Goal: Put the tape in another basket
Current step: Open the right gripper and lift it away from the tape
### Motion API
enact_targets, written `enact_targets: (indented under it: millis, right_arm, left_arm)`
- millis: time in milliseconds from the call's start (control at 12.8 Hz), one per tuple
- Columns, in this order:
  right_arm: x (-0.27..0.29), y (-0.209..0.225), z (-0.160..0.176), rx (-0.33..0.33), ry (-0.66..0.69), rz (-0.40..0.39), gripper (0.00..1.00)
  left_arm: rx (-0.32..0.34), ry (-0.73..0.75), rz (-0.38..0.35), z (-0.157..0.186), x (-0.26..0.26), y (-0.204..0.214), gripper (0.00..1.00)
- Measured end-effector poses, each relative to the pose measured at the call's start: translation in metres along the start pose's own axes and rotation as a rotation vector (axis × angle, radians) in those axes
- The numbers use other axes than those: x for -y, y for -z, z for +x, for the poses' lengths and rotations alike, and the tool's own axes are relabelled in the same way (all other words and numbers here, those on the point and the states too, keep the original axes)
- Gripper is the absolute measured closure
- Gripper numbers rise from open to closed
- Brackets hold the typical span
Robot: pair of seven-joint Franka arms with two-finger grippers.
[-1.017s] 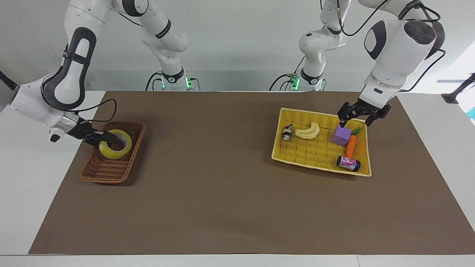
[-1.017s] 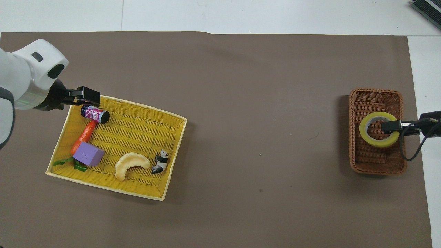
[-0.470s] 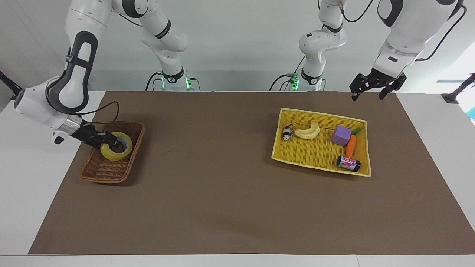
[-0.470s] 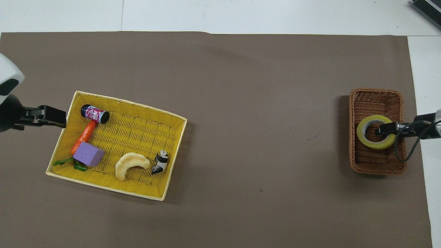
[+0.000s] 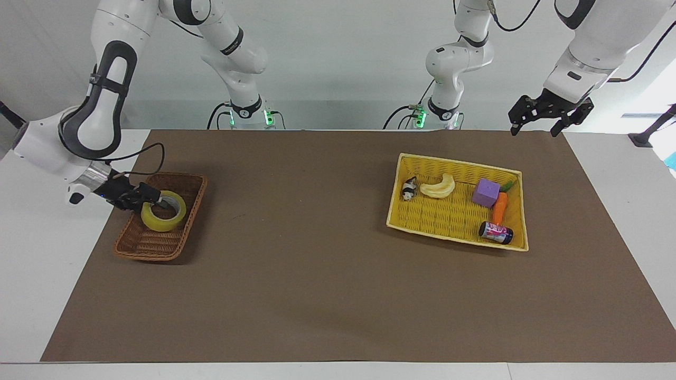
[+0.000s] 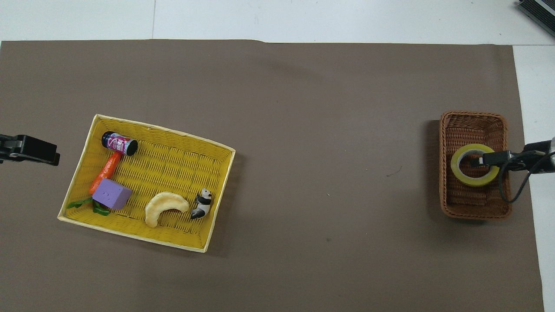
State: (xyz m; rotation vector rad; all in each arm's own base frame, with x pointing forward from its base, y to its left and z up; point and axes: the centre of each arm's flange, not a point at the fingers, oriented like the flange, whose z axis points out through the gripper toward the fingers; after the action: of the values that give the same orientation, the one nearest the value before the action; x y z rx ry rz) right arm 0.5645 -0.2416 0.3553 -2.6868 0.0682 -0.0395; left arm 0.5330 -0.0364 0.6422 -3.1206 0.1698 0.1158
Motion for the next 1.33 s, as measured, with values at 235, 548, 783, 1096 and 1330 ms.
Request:
enact_targets:
  millis: [235,548,783,1096,1330]
  right_arm:
    - [0.041,0.042,0.028,-0.060,0.088,-0.072,0.00]
    - [0.103,0.082,0.057,-0.072,0.099,-0.286,0.00]
    - [0.160,0.097,0.058,-0.092,0.015,-0.389,0.00]
    - [0.241,0.113,0.033,-0.061,-0.053,-0.427,0.00]
    - [0.256,0.141,0.009,-0.045,-0.072,-0.419,0.00]
  left_arm:
    - [-0.003,-0.002,0.000,0.000,-0.001,0.001,0.00]
    - [-0.004,-0.001,0.000,0.000,-0.001,0.002,0.00]
    - [0.012,-0.003,0.000,-0.002,-0.001,0.000,0.00]
    - [0.029,-0.014,-0.002,-0.004,-0.005,0.000,0.00]
    - [0.012,-0.017,-0.006,-0.003,-0.001,0.001,0.00]
